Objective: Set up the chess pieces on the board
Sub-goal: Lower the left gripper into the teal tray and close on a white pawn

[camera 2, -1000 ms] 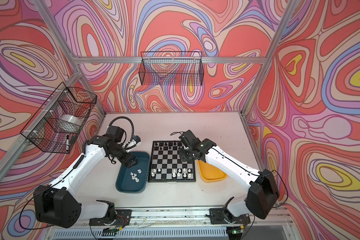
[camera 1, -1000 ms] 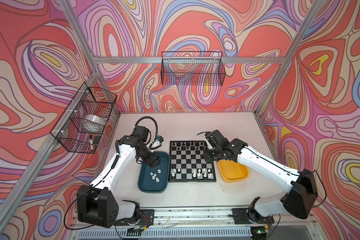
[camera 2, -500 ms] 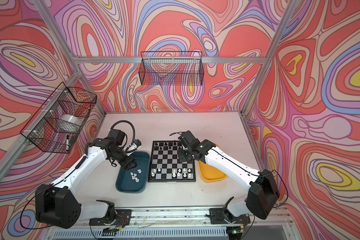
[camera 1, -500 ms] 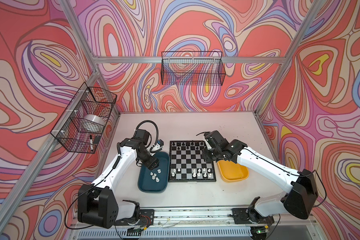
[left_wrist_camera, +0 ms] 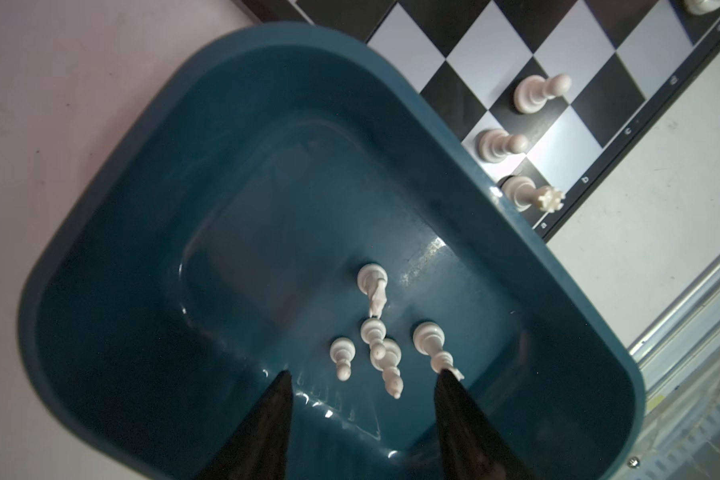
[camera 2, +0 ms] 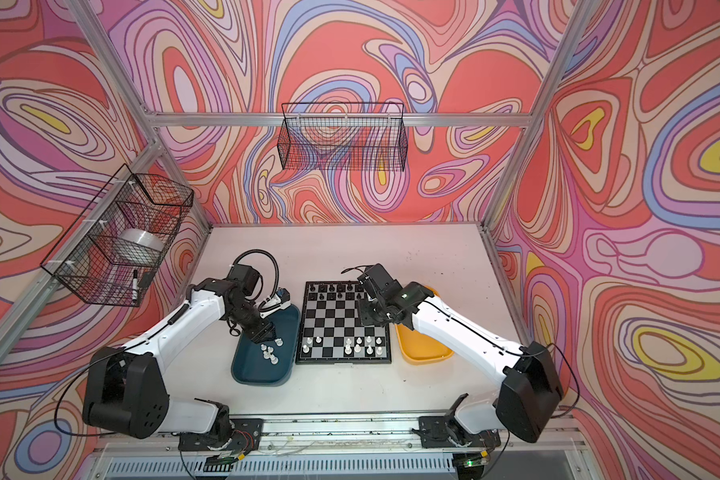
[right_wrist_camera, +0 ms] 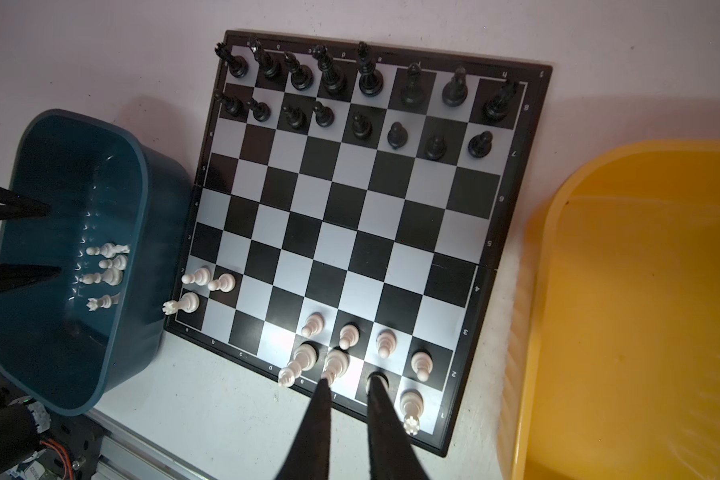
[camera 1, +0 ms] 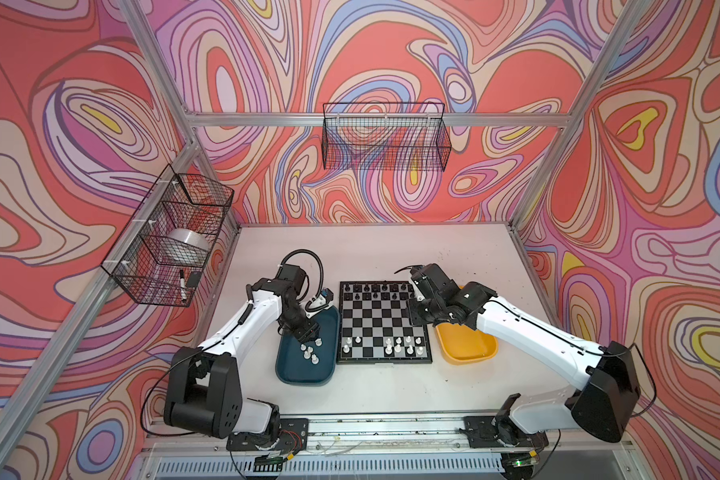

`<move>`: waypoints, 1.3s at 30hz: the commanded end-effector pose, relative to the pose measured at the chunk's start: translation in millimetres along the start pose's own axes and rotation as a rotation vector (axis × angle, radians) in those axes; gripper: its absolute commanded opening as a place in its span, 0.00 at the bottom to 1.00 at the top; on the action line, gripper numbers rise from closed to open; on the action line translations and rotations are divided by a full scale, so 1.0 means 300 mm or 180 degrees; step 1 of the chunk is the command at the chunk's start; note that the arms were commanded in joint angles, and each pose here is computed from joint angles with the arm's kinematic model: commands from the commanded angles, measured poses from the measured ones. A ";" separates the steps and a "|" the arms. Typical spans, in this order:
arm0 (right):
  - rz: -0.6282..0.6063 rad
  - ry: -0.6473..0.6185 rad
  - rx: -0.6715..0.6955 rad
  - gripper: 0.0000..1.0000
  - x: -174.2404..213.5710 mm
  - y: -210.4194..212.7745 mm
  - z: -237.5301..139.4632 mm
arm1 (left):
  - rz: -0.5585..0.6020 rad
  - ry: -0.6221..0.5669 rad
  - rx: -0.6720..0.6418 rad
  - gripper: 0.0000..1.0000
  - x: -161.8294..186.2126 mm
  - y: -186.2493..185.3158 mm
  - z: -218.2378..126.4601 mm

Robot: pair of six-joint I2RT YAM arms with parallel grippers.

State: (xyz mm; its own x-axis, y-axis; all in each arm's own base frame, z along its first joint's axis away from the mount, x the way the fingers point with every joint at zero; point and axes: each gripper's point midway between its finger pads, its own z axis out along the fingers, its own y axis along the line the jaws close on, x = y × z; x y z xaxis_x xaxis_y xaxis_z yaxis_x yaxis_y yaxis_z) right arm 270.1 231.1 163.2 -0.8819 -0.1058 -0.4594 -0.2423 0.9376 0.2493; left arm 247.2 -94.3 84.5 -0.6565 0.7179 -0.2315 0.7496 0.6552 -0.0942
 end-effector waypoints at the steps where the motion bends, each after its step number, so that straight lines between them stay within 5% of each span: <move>1: 0.0025 -0.0058 0.0045 0.17 0.005 -0.011 -0.023 | 0.0134 0.0026 0.0010 0.53 -0.003 -0.009 0.036; 23: 0.0021 -0.0002 0.0122 0.17 0.009 -0.020 -0.002 | 0.0196 0.0131 0.0130 0.34 0.009 -0.033 0.145; 39: -0.0014 0.0048 0.0173 0.17 0.018 -0.029 0.008 | 0.0269 0.0156 0.0045 0.30 0.015 -0.034 0.156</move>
State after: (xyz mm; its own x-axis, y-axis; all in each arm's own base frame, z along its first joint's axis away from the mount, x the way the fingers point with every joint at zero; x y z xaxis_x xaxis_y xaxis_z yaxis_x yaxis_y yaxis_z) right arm 269.4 225.3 159.2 -0.8875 -0.1014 -0.4496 -0.2226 0.9485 0.2255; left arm 245.7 -108.4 43.5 -0.6079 0.7674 -0.2039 0.7922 0.6035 -0.0902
